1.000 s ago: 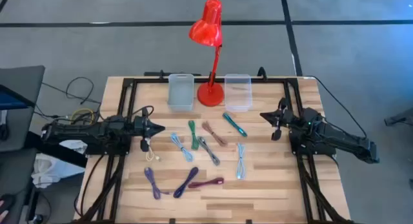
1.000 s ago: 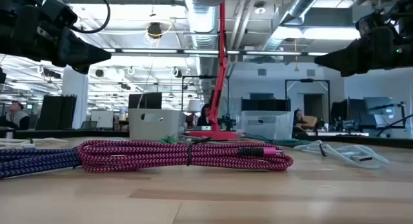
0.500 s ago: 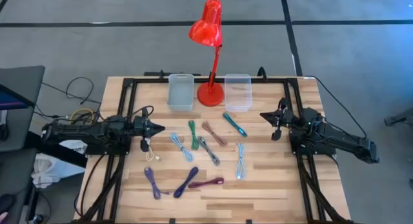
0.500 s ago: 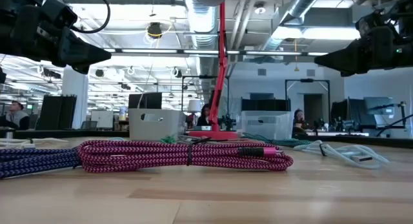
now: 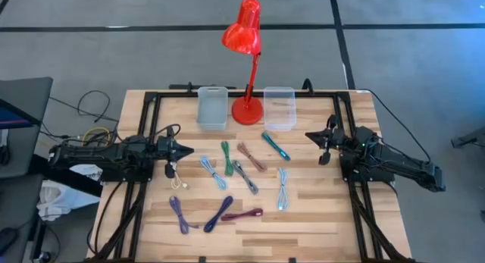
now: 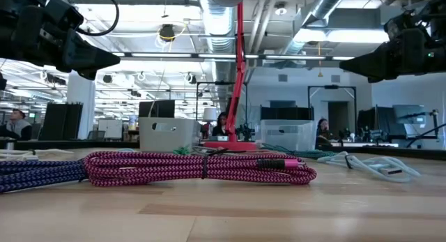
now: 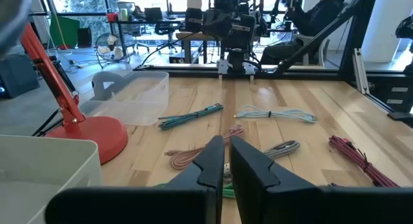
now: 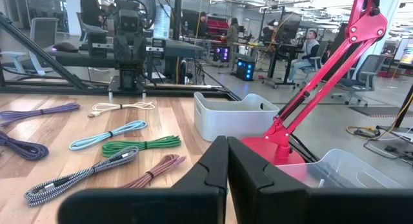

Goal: Pick & Place USB Port

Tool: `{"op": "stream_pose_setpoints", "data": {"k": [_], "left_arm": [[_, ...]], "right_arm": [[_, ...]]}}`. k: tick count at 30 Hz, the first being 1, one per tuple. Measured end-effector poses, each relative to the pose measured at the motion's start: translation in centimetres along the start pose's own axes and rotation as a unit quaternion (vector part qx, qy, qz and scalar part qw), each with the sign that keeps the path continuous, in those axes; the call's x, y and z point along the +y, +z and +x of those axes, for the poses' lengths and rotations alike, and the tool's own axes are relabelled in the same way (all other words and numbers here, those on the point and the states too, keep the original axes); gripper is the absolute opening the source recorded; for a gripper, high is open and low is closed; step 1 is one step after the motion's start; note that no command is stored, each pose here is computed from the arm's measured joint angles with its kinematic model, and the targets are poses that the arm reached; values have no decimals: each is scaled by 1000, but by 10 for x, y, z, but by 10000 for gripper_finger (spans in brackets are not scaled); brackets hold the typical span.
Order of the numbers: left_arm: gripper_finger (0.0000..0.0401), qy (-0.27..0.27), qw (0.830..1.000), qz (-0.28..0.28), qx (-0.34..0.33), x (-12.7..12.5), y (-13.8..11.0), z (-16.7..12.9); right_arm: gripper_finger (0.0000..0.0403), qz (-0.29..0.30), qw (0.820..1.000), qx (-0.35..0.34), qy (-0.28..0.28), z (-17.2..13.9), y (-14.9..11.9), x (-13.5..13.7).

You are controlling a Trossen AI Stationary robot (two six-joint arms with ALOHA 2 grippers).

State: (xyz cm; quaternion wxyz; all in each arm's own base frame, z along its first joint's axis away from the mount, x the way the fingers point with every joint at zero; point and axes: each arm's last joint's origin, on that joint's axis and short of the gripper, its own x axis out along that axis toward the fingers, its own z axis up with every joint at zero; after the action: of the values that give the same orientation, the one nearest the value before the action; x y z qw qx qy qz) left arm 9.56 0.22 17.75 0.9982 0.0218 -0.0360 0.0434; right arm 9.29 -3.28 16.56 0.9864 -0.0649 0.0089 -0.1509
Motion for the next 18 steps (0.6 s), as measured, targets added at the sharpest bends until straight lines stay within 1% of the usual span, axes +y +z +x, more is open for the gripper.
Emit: {"op": "stream_pose_setpoints", "data": {"k": [18], "left_arm": [[26,0,1000,0,-3,0,1,0]], "right_arm": [[0,0,1000,0,0,0,0,0]]}}
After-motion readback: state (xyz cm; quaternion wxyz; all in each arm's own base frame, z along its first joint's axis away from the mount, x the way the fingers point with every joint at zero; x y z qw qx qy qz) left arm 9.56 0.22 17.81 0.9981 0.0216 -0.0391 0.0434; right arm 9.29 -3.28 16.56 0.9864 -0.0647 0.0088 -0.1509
